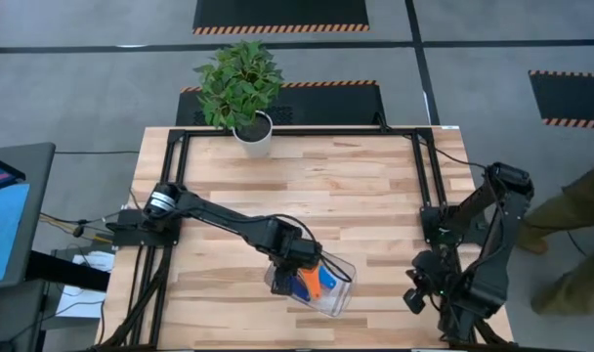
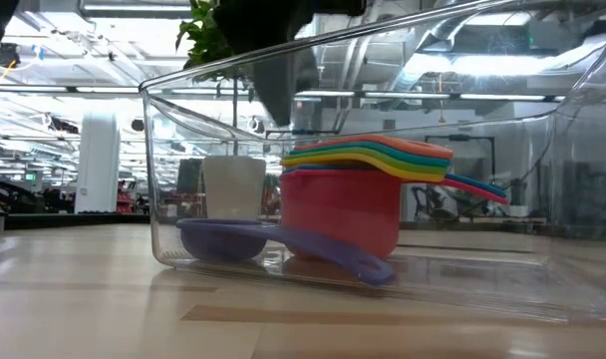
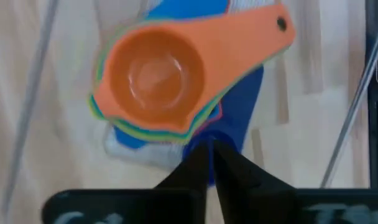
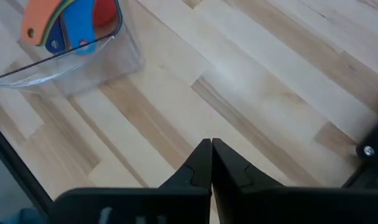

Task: Nest measuring cups in basket
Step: Stack the dark blue measuring cup on top of the orange measuring cup

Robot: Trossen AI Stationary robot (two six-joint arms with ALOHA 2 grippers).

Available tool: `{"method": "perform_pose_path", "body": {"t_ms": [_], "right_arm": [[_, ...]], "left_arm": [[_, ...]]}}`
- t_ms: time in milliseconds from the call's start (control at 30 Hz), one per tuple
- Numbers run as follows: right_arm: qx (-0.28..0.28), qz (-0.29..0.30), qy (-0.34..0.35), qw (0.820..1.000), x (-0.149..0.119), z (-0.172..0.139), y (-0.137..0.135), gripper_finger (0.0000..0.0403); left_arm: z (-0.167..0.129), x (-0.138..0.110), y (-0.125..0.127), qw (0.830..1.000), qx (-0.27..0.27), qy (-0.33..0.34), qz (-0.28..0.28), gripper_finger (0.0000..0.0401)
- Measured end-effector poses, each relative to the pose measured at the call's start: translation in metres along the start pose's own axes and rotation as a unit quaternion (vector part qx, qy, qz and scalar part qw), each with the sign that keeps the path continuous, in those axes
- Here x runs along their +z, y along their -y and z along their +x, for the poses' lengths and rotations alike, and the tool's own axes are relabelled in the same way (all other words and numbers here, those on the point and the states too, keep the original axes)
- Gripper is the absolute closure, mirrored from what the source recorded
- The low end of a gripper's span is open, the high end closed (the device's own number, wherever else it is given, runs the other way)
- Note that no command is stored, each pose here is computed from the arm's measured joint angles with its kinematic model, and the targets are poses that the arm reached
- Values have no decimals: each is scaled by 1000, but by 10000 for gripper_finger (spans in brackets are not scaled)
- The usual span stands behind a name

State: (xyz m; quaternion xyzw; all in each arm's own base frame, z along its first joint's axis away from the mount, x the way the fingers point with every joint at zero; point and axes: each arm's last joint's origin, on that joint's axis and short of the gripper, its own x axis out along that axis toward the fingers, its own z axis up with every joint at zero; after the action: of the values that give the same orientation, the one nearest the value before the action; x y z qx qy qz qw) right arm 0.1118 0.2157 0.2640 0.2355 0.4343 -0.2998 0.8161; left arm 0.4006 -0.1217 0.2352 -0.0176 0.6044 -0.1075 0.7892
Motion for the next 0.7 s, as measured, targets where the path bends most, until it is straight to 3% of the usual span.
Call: {"method": "perform_pose_path", "body": {"t_ms": [133, 367, 700], "right_arm": [[7, 4, -1, 1000, -8, -5, 4, 386], [21, 14, -5, 1000, -19, -13, 9, 379], [26, 12, -7, 1000, -22, -15, 11, 382]], "left_arm": [[14, -1, -1, 999, -17, -25, -15, 352], [18, -6, -4, 998, 20, -51, -33, 272], [25, -11, -11, 996, 21, -66, -51, 243]]}}
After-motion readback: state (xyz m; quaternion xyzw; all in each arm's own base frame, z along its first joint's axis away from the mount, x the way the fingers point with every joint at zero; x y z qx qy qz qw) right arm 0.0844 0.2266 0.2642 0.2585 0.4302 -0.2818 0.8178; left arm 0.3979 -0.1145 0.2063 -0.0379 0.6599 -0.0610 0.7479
